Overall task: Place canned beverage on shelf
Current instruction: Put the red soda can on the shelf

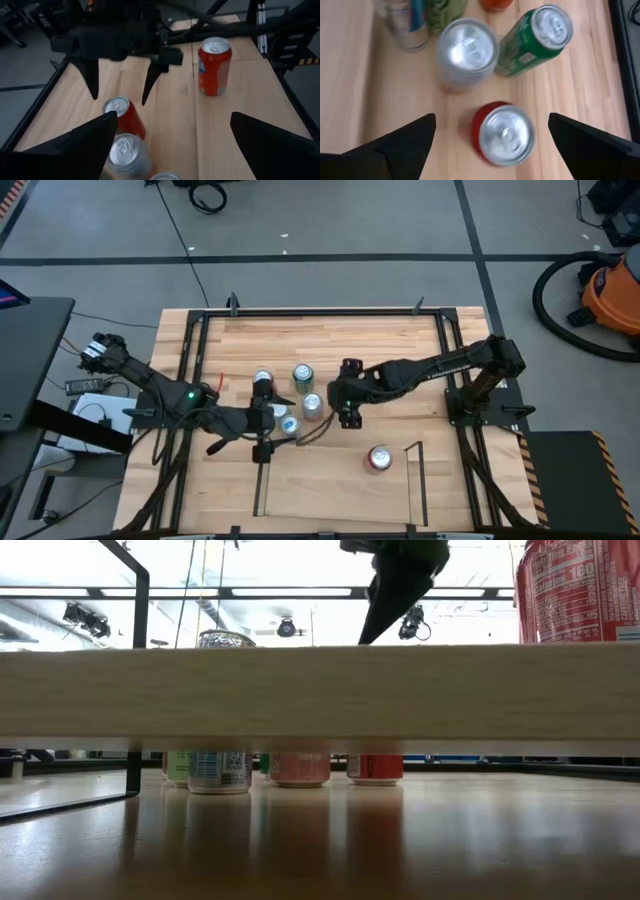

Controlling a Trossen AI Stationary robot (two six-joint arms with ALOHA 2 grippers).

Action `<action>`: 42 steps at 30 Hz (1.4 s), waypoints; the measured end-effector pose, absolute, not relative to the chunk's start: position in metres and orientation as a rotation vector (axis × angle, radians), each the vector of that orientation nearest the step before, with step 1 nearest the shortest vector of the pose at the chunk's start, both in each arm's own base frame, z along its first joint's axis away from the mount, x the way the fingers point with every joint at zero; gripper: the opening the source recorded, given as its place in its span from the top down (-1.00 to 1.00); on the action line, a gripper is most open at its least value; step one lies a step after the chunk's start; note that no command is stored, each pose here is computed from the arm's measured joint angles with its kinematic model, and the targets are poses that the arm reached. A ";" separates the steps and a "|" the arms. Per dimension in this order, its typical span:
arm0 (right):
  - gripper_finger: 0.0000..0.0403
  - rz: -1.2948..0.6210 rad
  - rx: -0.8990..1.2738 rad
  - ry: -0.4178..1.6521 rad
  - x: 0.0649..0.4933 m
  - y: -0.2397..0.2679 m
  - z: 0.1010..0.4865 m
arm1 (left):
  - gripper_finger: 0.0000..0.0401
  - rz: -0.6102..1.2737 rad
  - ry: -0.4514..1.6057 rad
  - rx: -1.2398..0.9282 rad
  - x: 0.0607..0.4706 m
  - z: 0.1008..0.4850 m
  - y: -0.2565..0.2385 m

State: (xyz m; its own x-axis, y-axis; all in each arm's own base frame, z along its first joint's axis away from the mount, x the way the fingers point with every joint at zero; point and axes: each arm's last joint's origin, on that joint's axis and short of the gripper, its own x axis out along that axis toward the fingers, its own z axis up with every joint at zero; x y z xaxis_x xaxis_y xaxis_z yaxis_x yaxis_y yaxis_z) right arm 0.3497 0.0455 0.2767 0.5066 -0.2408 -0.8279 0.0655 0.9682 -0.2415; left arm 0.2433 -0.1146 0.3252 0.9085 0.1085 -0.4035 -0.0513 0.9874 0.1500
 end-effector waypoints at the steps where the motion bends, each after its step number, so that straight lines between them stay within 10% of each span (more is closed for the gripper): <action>1: -0.98 -0.188 -0.191 1.014 0.351 0.042 0.276 | -0.99 0.084 0.417 0.129 0.243 0.326 -0.115; 42: -0.63 0.049 -0.119 1.066 0.345 0.027 0.227 | -0.99 0.103 0.468 0.082 0.242 0.321 -0.111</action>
State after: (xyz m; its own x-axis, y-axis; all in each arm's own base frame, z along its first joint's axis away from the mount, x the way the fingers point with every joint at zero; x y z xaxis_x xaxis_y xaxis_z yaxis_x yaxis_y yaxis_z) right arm 0.3454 0.0268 0.2273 0.4833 -0.0178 -0.8753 -0.0976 0.9925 -0.0741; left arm 0.2422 -0.1108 0.3211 0.8875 0.1175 -0.4456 -0.0800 0.9916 0.1020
